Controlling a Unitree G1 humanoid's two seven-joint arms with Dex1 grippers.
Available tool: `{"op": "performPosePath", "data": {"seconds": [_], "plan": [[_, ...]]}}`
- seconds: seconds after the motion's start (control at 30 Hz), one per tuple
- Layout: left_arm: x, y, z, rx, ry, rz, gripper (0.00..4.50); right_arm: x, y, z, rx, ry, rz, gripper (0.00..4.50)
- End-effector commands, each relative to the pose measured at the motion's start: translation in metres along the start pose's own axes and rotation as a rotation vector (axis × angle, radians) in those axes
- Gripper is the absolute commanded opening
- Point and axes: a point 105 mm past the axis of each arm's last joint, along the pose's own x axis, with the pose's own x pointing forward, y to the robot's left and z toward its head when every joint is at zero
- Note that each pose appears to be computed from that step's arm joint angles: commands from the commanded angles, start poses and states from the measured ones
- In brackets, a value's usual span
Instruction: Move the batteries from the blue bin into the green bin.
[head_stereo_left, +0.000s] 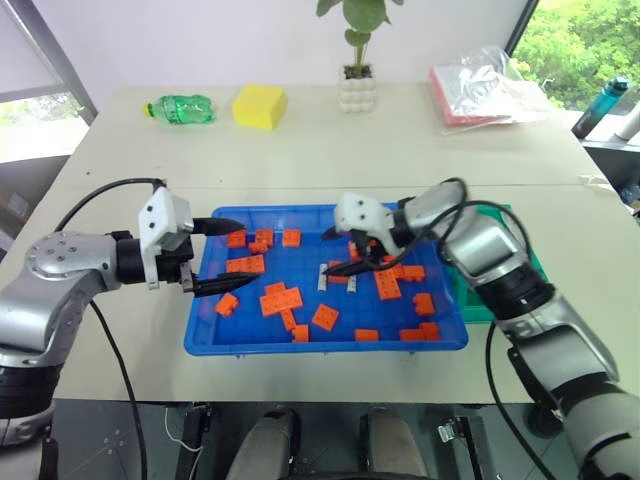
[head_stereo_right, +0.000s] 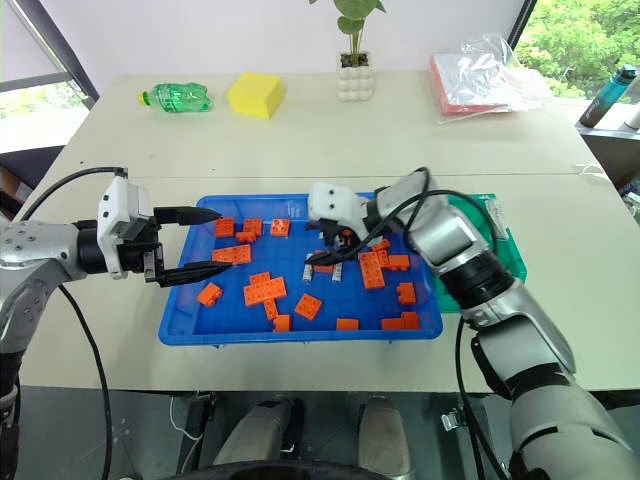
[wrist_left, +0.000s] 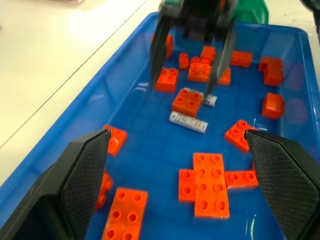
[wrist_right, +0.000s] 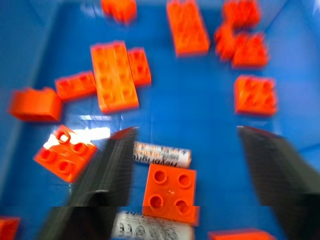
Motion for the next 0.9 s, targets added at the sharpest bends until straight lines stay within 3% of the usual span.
{"op": "performPosePath", "data": {"seconds": [0.03, 0.47, 0.57, 0.6, 0.63, 0.73, 0.9], "plan": [[-0.008, 0.001, 0.010, 0.038, -0.010, 0.038, 4.50, -0.001, -0.002, 0.009, 0.006, -0.004, -0.044, 4.45], [-0.002, 0.003, 0.015, 0.051, -0.020, 0.019, 4.50, 0.020, 0.011, -0.026, 0.052, 0.087, -0.064, 4.45], [0.000, 0.004, 0.015, 0.053, -0.020, 0.011, 4.50, 0.018, 0.010, -0.019, 0.071, 0.045, -0.072, 3.70], [0.000, 0.004, 0.015, 0.053, -0.020, 0.009, 4.50, 0.016, 0.009, -0.015, 0.079, 0.027, -0.076, 3.21], [0.001, 0.004, 0.014, 0.052, -0.020, 0.008, 4.50, 0.012, 0.007, -0.010, 0.089, 0.008, -0.084, 2.81], [0.001, 0.005, 0.013, 0.050, -0.020, 0.005, 4.50, -0.003, 0.004, 0.003, 0.125, -0.047, -0.105, 2.81], [0.003, 0.008, 0.012, 0.045, -0.026, 0.003, 4.50, -0.068, -0.015, 0.034, 0.215, -0.195, -0.258, 2.81]]}}
